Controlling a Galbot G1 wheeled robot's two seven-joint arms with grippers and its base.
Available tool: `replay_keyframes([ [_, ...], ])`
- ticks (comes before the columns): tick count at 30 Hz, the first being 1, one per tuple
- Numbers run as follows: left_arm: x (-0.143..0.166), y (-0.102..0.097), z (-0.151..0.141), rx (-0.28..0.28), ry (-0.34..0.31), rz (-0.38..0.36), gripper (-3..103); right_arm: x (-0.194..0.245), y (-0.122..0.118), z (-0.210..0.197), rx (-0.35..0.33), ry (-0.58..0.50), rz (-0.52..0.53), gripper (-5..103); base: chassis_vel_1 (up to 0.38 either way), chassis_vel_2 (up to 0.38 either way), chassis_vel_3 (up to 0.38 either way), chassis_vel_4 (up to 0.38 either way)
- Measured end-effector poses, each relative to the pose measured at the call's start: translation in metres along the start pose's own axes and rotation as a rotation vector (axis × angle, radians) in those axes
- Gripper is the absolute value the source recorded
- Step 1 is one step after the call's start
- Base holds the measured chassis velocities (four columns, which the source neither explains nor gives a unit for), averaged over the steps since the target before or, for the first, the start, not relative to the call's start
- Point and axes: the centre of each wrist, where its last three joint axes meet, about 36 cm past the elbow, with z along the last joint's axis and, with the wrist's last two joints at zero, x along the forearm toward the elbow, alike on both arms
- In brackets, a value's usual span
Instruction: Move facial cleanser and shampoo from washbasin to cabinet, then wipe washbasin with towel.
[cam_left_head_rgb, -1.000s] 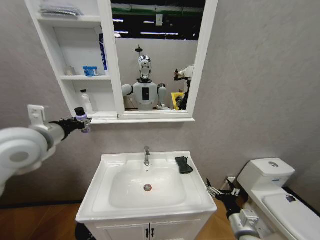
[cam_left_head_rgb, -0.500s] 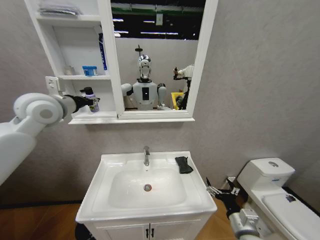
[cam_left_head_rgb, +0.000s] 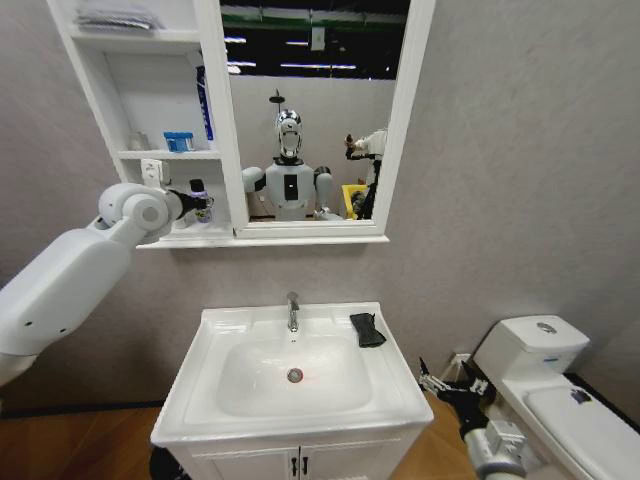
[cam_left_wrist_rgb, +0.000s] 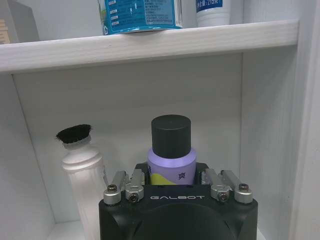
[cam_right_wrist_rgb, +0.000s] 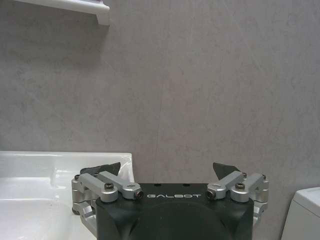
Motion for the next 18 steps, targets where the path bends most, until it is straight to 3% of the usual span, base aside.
replay_keyframes([
  [9, -0.02, -0.009, 0.007, 0.025, 0.043, 0.035, 43, 0.0, 0.001, -0.001, 0.0, -0.003, 0.002, 100, 0.0, 0.0, 0.0, 0.0],
  [18, -0.026, -0.01, 0.008, 0.018, 0.045, 0.007, 42, 0.003, 0.001, 0.001, -0.001, 0.002, 0.002, 100, 0.0, 0.0, 0.0, 0.0],
])
